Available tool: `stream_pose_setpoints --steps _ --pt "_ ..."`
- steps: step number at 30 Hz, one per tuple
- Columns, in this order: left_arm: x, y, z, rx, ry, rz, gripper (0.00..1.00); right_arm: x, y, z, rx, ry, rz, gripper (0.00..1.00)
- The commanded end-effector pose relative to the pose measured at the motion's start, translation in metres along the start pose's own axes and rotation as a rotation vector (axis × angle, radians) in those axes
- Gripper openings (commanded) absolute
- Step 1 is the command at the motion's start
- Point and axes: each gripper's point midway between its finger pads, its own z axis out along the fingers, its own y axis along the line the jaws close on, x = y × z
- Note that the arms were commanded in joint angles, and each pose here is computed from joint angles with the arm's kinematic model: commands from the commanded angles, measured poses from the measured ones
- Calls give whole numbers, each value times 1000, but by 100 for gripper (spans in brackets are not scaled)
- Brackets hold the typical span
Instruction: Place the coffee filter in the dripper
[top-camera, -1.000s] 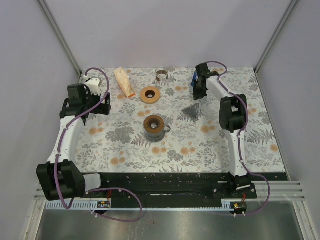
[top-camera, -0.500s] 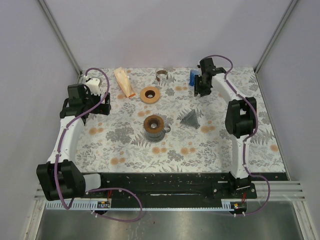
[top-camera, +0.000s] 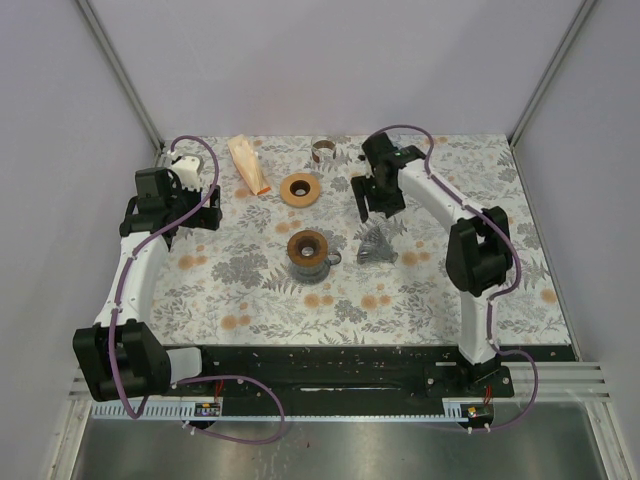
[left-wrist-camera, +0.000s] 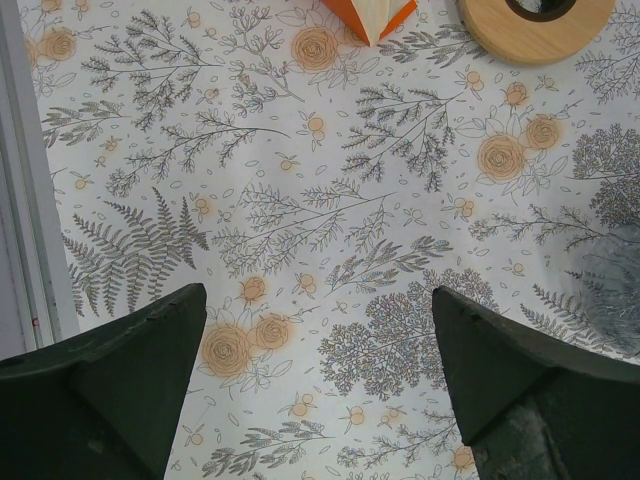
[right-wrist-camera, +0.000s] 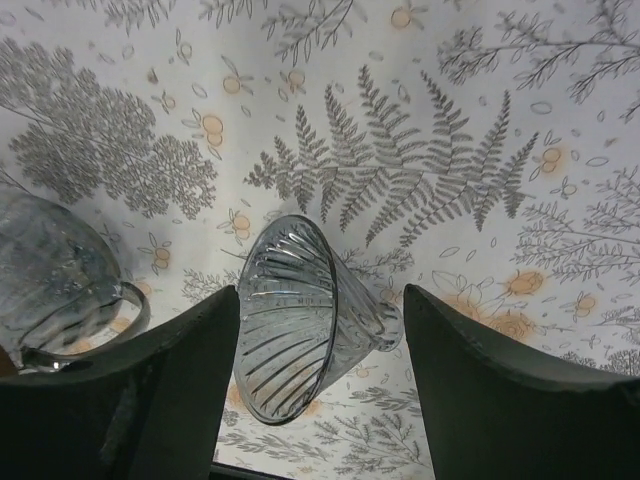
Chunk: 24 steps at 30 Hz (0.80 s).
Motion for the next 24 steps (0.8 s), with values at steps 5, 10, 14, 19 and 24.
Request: stream_pose_setpoints --steps 5,10,14,19,24 --pt "-16 3 -5 -4 -54 15 99 51 -10 -16 243 118 -115 70" --pt "-17 2 -6 -2 -59 17 99 63 -8 -13 321 156 -166 57" --pt "-16 3 -7 -10 -58 20 99 68 -9 -16 357 168 -200 37" --pt "-17 3 -8 -8 -61 23 99 76 -11 -12 359 197 -231 24" --pt "-18 3 -8 -8 -64 24 99 74 -16 -16 388 202 -253 0"
